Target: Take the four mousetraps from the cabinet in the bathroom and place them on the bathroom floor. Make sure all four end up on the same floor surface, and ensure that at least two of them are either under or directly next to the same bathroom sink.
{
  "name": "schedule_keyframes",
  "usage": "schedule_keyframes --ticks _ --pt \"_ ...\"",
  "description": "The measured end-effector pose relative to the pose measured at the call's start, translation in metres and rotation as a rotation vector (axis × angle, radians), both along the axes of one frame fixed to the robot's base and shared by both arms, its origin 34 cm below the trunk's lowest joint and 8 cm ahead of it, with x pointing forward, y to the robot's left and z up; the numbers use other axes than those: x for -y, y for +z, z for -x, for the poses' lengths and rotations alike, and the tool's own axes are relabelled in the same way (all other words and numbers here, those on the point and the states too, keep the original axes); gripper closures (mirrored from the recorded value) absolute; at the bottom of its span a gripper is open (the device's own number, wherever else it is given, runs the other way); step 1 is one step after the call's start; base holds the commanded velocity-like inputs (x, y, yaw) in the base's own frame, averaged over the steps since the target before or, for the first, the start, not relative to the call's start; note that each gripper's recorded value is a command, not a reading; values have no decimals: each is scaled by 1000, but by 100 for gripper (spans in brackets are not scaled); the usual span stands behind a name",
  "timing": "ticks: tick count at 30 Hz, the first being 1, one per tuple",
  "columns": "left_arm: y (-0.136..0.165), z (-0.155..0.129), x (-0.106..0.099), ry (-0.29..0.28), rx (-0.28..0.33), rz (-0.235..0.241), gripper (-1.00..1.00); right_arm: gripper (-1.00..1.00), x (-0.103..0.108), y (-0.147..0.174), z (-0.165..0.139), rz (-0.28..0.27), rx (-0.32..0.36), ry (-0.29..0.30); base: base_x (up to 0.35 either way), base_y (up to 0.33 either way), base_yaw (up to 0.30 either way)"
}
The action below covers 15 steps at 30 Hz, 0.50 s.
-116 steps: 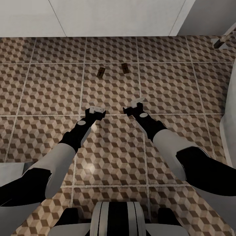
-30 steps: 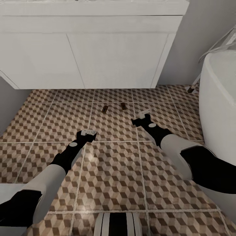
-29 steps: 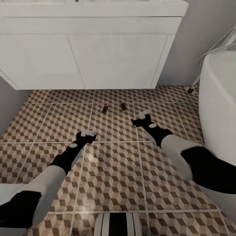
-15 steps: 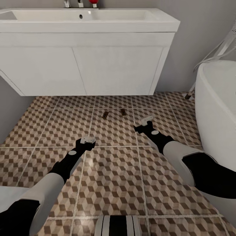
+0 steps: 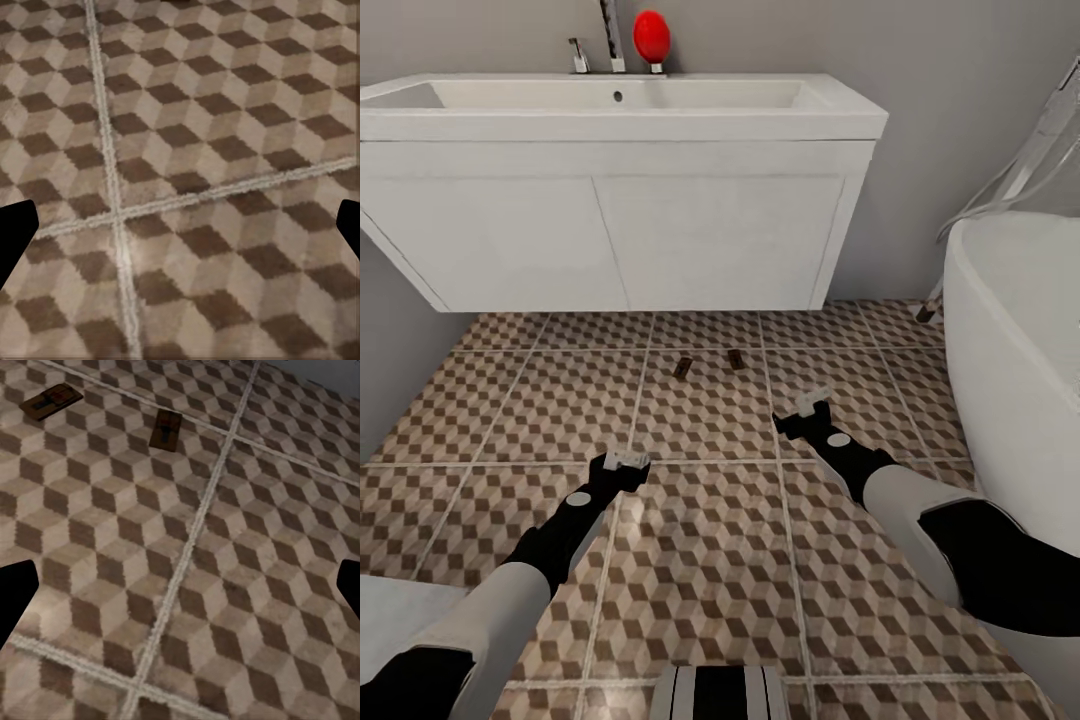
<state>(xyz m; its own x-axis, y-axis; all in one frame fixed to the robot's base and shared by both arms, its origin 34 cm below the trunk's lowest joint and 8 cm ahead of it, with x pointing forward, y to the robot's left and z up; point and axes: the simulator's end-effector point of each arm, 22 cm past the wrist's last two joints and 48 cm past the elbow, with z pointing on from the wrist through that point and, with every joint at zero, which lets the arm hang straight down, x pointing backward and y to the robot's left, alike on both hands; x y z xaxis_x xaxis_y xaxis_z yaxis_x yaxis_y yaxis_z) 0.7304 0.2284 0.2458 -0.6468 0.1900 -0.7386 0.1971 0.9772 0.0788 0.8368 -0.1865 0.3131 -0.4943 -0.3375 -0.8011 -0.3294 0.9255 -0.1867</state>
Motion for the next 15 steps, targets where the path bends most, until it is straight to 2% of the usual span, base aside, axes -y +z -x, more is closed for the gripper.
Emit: schedule_keyframes --ticks 15 --pt "10 30 2 -6 21 8 -100 -100 6 6 33 -8 26 6 0 0 0"
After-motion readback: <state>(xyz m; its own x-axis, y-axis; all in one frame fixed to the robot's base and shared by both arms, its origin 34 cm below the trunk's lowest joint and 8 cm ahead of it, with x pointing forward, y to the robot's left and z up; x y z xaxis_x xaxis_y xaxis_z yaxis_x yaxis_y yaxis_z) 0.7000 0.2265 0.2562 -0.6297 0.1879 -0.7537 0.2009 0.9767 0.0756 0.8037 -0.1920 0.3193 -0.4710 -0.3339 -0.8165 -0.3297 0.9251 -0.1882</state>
